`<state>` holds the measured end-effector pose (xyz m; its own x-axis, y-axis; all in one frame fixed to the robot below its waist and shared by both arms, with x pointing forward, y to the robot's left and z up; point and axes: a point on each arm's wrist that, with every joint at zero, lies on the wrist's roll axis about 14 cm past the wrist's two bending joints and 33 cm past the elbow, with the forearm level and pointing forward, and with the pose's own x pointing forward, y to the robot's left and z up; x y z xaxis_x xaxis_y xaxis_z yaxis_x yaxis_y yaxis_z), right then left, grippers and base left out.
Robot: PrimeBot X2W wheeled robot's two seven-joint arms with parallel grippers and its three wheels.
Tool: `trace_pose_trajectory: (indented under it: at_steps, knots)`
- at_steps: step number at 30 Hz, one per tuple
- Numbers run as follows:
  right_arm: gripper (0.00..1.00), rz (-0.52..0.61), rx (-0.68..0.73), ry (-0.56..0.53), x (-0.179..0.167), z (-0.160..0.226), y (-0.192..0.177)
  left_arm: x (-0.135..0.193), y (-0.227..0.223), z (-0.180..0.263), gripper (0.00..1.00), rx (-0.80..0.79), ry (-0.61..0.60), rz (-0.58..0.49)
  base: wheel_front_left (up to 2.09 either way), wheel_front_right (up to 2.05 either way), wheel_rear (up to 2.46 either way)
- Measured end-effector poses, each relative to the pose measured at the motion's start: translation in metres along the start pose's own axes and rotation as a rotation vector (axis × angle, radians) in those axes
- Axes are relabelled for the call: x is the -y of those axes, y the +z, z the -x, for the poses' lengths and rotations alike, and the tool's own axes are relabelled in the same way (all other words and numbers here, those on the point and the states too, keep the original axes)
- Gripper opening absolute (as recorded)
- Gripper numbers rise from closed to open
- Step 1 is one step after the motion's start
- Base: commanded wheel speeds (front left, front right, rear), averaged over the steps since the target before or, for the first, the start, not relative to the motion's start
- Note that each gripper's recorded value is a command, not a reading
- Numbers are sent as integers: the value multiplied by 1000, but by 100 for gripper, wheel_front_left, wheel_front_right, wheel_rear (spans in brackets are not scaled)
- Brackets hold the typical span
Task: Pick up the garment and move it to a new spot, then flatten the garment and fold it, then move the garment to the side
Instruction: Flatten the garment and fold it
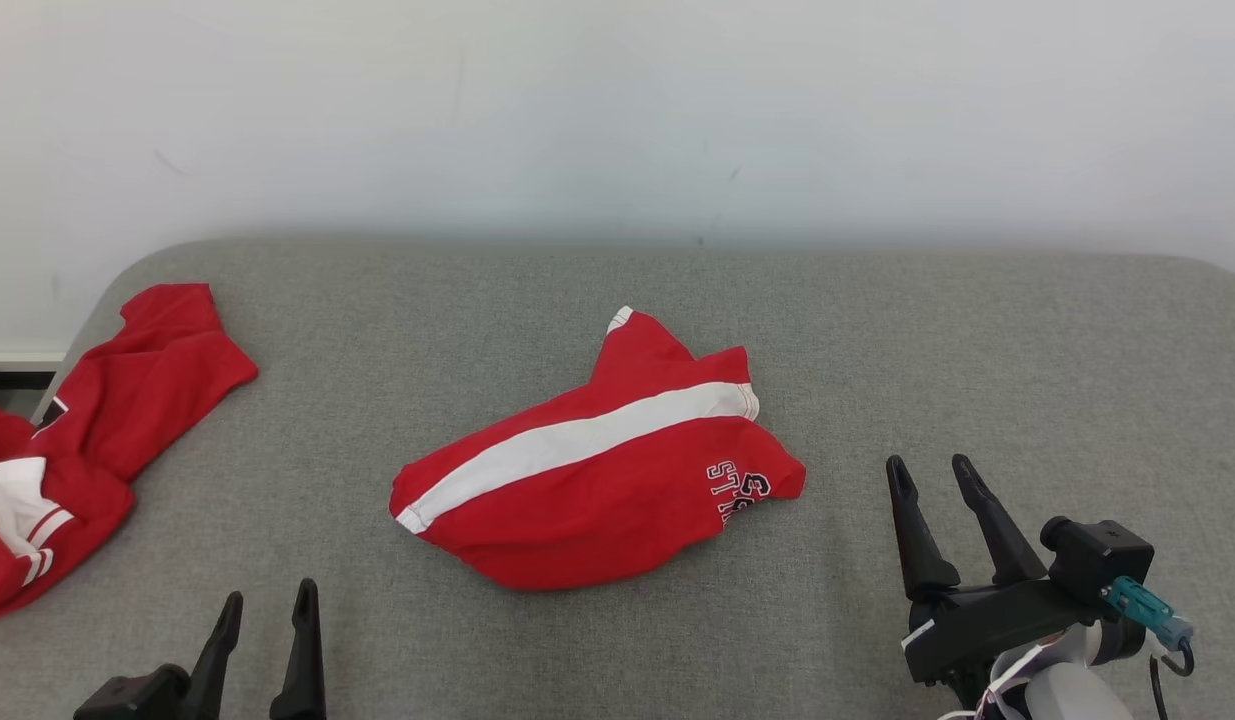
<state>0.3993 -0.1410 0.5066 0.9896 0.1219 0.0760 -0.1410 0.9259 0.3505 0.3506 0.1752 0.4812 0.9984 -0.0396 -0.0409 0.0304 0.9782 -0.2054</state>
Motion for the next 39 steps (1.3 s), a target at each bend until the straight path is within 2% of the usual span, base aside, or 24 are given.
trace_pose_trajectory:
  at_steps: [22,26,35,39]
  knots:
    - [100,-8,-25,-18,7,-10,-8,9,-4,-10,100,-50,-31,-14,0,0,0]
    - [100,10,-74,-26,10,-17,-12,13,-4,-15,100,-77,-41,-2,0,0,0]
    - [100,37,-221,-23,11,-52,-10,26,-21,-30,100,-268,-74,30,0,0,0]
    - [100,55,-420,12,-1,-72,-30,34,-22,-46,100,-341,-86,45,0,0,0]
